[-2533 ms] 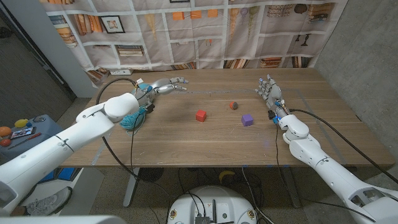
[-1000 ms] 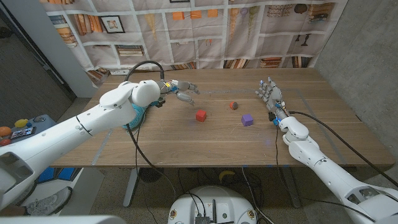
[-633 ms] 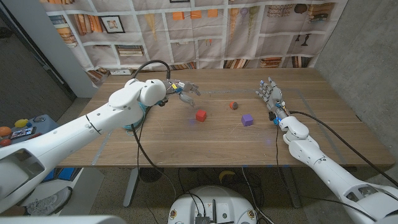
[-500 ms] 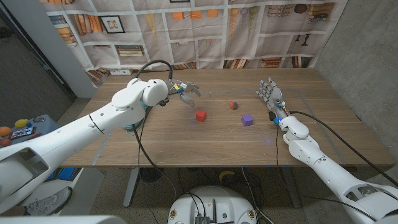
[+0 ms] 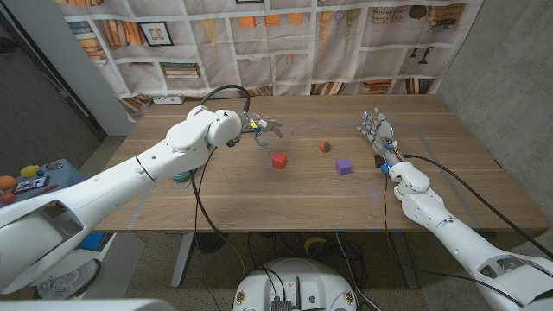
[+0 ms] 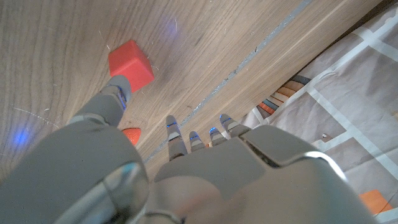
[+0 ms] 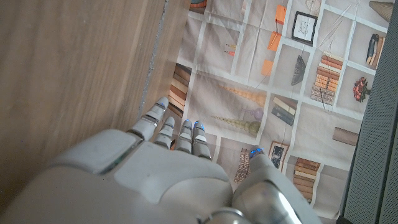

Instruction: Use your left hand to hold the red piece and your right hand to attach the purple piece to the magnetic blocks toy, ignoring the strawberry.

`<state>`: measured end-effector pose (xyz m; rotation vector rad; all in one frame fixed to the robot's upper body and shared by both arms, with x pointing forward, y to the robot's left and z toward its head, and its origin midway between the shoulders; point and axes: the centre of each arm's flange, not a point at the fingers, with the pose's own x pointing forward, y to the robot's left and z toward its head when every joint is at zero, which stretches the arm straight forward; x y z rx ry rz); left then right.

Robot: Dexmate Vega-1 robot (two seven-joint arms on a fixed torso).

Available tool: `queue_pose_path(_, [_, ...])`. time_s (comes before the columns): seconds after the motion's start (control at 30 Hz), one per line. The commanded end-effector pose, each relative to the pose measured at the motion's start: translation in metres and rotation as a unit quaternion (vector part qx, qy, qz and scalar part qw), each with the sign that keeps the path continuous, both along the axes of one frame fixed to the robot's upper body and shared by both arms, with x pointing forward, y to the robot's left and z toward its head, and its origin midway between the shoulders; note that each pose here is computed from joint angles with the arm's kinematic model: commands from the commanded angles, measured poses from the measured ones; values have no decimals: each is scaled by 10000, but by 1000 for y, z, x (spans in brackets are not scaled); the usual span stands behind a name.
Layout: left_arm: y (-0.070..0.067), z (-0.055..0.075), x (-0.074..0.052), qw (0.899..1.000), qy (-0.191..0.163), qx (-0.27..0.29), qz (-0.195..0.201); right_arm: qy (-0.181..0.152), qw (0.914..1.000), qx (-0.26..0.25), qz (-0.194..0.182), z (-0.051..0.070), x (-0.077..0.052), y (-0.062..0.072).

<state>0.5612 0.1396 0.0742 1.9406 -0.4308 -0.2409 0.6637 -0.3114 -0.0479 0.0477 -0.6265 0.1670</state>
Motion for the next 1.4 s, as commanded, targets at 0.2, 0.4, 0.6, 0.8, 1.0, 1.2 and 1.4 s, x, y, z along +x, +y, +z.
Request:
queue_pose_path(0.2, [-11, -16, 6, 9992, 86, 387, 81, 53, 9999, -42, -81, -1, 0, -2])
queue_pose_path(0.4, [-11, -23, 5, 9987, 15, 483, 135, 59, 10000, -12, -77, -3, 0, -2])
queue_pose_path(0.6, [-10, -29, 6, 9985, -29, 502, 197, 70, 9999, -3, -83, -5, 0, -2])
queue_pose_path(0.8, [-13, -35, 9, 9985, -52, 488, 256, 75, 9999, -1, -77, -6, 0, -2])
queue_pose_path(1.0, [-19, -44, 14, 9987, -63, 454, 235, 85, 9999, -5, -78, -7, -1, -2])
queue_pose_path(1.2, [-23, -50, 17, 9990, -100, 395, 183, 97, 9999, -5, -87, -8, -1, -3])
queue_pose_path(1.4, [-25, -56, 20, 9987, -279, 396, 175, 78, 9999, -6, -65, -8, 0, -4])
